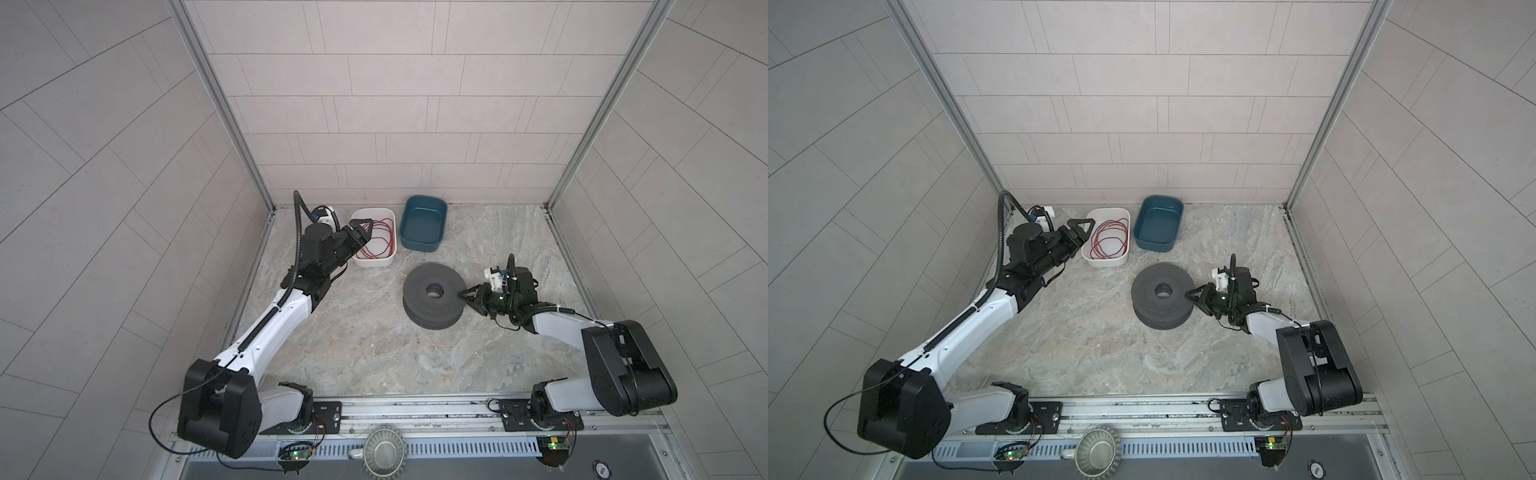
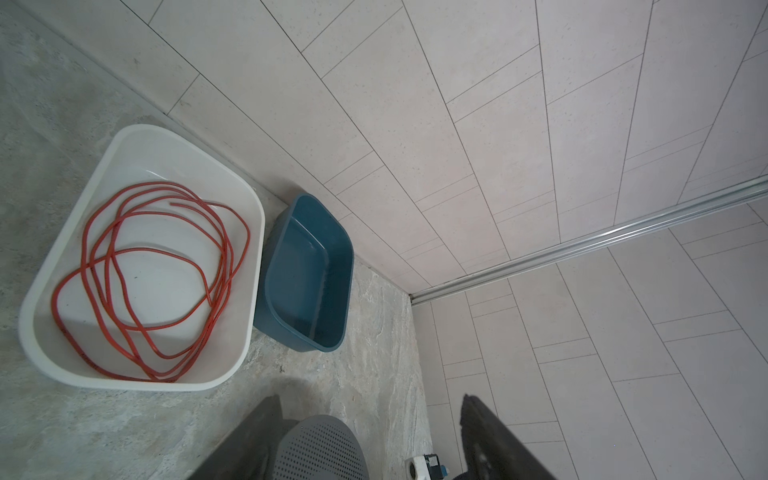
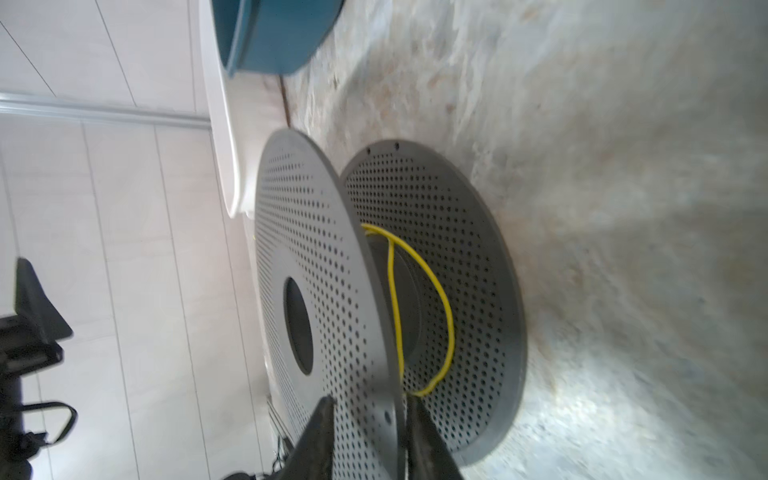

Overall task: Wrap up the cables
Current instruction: 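Open both grippers and lift them away from the spool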

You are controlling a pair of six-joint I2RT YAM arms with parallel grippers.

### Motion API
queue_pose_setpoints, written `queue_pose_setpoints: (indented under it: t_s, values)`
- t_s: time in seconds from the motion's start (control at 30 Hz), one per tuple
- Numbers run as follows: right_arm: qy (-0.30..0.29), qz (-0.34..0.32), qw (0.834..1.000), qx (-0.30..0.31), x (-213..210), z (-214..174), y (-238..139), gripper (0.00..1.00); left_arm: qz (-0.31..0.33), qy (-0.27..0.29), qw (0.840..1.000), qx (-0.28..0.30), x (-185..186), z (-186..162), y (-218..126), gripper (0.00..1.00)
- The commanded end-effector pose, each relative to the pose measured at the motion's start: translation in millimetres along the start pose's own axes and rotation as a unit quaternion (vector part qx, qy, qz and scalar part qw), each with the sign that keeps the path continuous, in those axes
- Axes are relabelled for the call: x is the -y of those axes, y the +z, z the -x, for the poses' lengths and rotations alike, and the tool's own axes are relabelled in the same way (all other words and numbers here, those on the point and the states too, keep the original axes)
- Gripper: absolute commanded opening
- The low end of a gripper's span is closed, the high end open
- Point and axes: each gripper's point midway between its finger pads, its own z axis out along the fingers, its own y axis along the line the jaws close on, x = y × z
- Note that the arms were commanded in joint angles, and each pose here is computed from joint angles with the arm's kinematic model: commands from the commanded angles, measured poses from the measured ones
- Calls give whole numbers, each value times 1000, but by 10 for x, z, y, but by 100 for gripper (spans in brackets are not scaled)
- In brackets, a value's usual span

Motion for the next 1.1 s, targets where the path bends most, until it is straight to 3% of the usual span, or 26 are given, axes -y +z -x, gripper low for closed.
queue_pose_setpoints:
  t_s: [0.0,0.23,0.37,0.53,0.6,0.67,0.8,0.97,1.07]
  values:
    - [-16,-20,1000,-5,-22,7,-85,41,27,29,999,3,-11,76,-44,75]
    - [-48,-98,994,5,-65,59,-431,79,90,80,993,-16,-24,208,-41,79]
    - [-114,-141,982,49,-195,194,-711,94,97,107,989,-11,-1,346,-93,82]
    - [-197,-195,956,99,-357,471,-990,97,126,142,982,-13,-112,506,-140,84]
    - [-215,-224,942,131,-417,639,-1114,98,158,195,968,-3,-148,613,-219,86]
    - [-237,-251,922,173,-492,836,-1250,98,201,233,951,21,-246,765,-315,99]
    - [-261,-294,887,243,-523,1147,-1424,98,249,254,934,33,-527,892,-361,100]
    - [-264,-332,854,301,-416,1428,-1476,99,300,304,904,-4,-1040,757,-327,100]
    - [-268,-355,832,331,-278,1543,-1481,99,303,332,893,3,-1360,647,-423,100]
